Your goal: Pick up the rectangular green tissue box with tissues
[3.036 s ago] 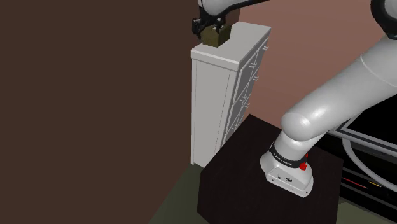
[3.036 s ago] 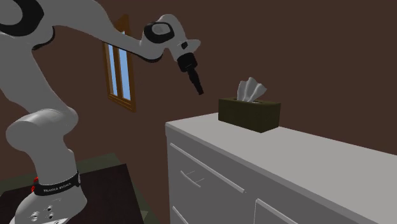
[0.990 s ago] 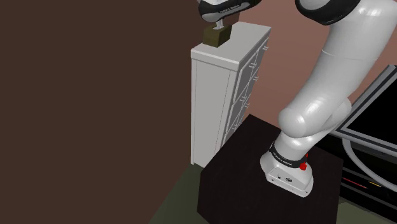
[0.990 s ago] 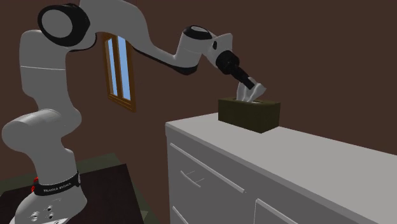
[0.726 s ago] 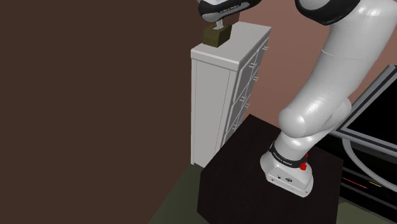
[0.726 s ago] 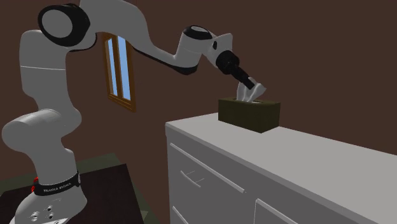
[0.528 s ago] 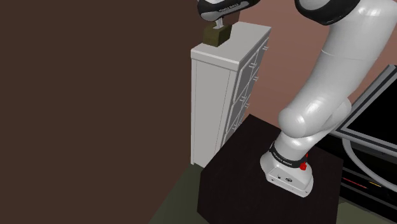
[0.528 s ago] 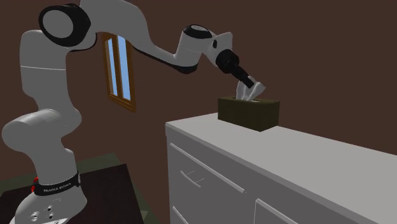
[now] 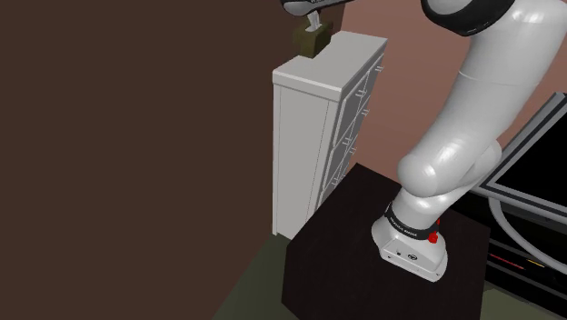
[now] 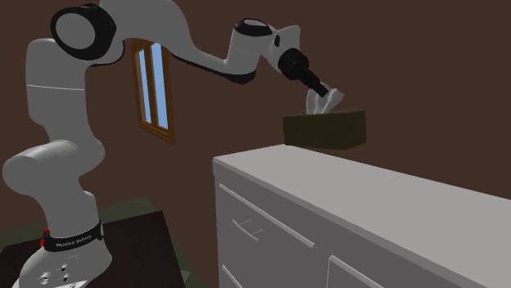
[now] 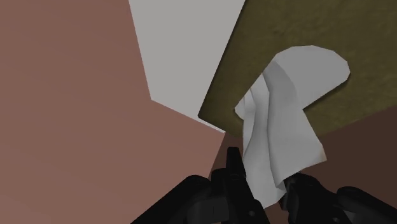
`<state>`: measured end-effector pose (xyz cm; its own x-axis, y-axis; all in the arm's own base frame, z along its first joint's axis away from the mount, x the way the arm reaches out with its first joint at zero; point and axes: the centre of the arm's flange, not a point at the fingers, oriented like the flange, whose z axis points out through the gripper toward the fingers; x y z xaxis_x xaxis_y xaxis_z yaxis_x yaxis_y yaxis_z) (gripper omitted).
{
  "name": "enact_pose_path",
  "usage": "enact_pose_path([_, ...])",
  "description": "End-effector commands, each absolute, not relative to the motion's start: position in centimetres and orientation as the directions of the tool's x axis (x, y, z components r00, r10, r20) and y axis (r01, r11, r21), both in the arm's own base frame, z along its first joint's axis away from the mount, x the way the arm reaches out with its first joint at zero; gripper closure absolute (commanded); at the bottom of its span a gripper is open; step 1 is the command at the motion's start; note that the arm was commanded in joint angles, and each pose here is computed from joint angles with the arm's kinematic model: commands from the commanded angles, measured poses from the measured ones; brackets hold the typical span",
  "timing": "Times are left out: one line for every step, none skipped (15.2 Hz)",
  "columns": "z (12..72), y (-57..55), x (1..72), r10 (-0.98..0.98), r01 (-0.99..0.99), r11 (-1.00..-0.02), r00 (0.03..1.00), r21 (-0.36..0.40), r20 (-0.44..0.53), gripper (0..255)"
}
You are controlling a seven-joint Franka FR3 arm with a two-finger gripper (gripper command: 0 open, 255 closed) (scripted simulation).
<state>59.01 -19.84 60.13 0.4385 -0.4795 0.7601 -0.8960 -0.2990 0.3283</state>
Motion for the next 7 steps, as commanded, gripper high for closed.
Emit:
enact_pose_path([61.2,-19.8,59.0,-0.48,-0.896,-0.299,0.439,0.328,0.76,255])
enact_pose_path([61.8,-19.8,59.0,-0.48,-0.896,-0.299,0.439,0.328,0.76,255])
enact_pose_path([62.3,-19.8,59.0,-0.48,-0.896,-0.299,0.439,0.328,0.76,255])
enact_pose_path([62.8,-19.8,59.0,-0.48,-0.896,-0.299,0.439,0.328,0.76,255])
enact_pose_path([63.3,-19.8,59.0,-0.48,-0.896,-0.299,0.439,0.328,0.76,255])
enact_pose_path([63.4,-19.8,59.0,-0.48,-0.896,-0.299,0.439,0.328,0.76,255])
enact_pose_path([63.4,-19.8,59.0,-0.48,-0.896,-0.299,0.439,0.328,0.76,255])
